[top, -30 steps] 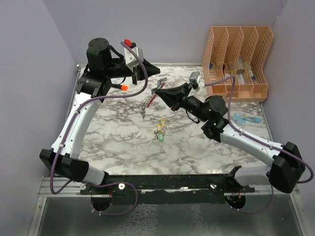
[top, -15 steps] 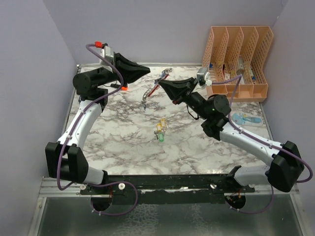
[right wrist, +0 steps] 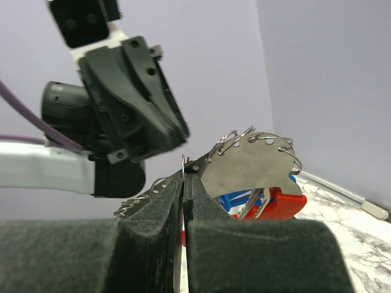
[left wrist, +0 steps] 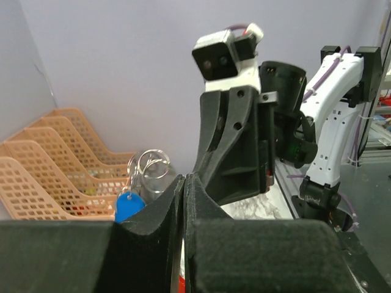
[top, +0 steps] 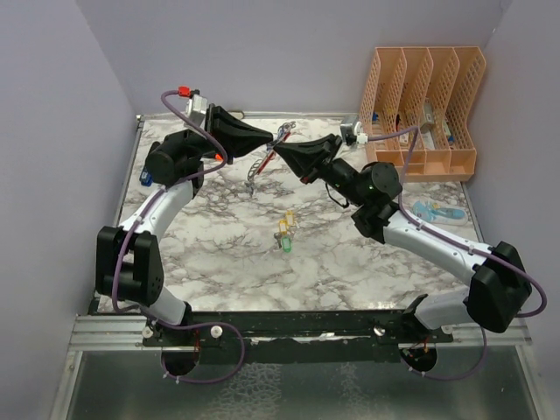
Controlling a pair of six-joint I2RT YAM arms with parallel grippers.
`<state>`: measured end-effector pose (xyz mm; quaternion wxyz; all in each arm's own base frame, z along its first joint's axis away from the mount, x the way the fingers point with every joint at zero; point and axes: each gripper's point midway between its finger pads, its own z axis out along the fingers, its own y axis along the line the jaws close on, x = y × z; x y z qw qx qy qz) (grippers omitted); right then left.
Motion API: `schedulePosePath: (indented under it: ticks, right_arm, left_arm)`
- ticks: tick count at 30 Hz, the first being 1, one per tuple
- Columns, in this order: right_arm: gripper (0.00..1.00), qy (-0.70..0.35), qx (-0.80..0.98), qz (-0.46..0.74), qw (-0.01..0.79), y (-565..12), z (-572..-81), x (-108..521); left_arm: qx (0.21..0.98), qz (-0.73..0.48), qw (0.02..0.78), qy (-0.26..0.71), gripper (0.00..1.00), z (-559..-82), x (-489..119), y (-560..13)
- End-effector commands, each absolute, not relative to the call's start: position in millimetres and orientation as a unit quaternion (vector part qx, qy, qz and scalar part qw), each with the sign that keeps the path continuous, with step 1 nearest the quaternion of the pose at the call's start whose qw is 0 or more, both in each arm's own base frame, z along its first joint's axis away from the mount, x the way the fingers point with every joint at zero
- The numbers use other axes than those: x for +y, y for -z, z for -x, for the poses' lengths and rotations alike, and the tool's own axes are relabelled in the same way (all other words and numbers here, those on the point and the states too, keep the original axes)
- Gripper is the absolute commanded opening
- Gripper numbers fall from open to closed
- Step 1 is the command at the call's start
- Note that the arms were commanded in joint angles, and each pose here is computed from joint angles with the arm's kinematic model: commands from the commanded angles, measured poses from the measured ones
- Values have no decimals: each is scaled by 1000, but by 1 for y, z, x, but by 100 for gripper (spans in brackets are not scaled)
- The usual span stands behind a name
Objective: Put the keys on the keyring
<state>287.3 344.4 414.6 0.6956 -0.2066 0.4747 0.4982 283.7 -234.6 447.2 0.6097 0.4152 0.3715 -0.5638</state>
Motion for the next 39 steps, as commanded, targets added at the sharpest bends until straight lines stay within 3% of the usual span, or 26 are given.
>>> schedulePosePath:
  ticks: [1,20,39]
  right_arm:
    - [1,-527,438,238,688,-441,-270,349]
    - [1,-533,446,248,675,-432,-264,345]
    - [1,-546,432,261,668,-433,-252,344]
  left_arm:
    - [289,-472,647,524,4,-260,-232,-453]
    - [268,-486,646,524,1,-226,-233,-463]
    - [270,-466,638,551,2,-224,-238,-464]
